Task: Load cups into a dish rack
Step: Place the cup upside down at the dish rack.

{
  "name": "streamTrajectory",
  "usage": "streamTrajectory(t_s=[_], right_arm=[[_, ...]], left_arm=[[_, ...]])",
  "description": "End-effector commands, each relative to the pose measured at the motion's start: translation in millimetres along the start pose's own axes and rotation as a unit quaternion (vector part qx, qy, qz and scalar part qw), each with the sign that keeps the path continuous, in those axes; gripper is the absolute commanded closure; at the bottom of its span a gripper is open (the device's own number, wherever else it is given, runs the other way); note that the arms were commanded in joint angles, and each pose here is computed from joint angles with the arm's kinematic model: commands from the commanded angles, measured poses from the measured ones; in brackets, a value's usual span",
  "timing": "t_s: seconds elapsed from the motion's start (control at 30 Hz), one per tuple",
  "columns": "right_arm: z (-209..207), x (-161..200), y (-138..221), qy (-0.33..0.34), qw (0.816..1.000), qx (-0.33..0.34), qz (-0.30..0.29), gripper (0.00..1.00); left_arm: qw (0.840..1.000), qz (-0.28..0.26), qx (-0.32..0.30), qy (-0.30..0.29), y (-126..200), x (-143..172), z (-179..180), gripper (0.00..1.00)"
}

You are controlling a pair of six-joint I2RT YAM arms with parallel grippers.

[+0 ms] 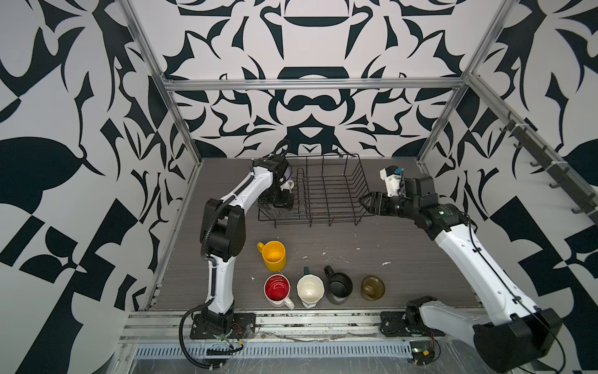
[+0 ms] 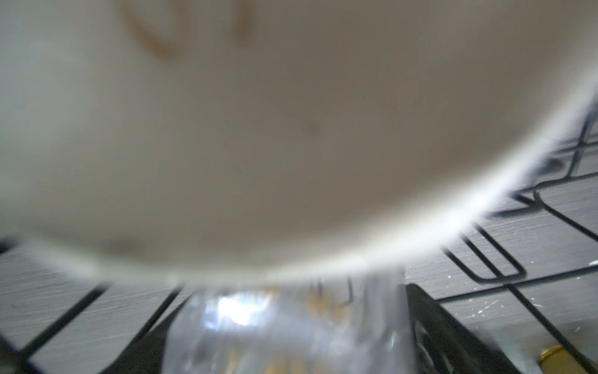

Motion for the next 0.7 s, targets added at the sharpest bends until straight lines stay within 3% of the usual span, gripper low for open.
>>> streamTrajectory(t_s=[0.0,0.23,0.53,0.67], right_arm=[[2.7,-4.5,1.4,0.007,1.000,-0.009,-0.010,0.30],[2.4,-5.0,1.0,0.005,1.000,-0.008,-0.010,0.30],[1.8,-6.1,-2.0,0.001,1.000,-0.009,-0.007,0.31],[1.2,-6.3,-3.0,0.003,1.000,-0.007,-0.007,0.31]], left_arm=[[1.000,0.009,-0.009,-0.005,8.8,6.6,1.5,0.02],[1.000,-0.018,-0.002,-0.006,26.7,4.9,0.2,0.00],[0.992,-0.123,-0.014,0.012,90.0,0.9,4.3,0.00],[0.986,-0.163,-0.031,0.028,125.7,15.6,12.8,0.00]])
Point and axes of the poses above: each gripper's point midway between its finger pads, its own y axis back along the fingers, its own z axis along the line the jaws close on, x = y × z, the point moved 5 cm from there along y, back along the fingers, and after that the axes turned 1 degree about y, right-handed, at the moved point
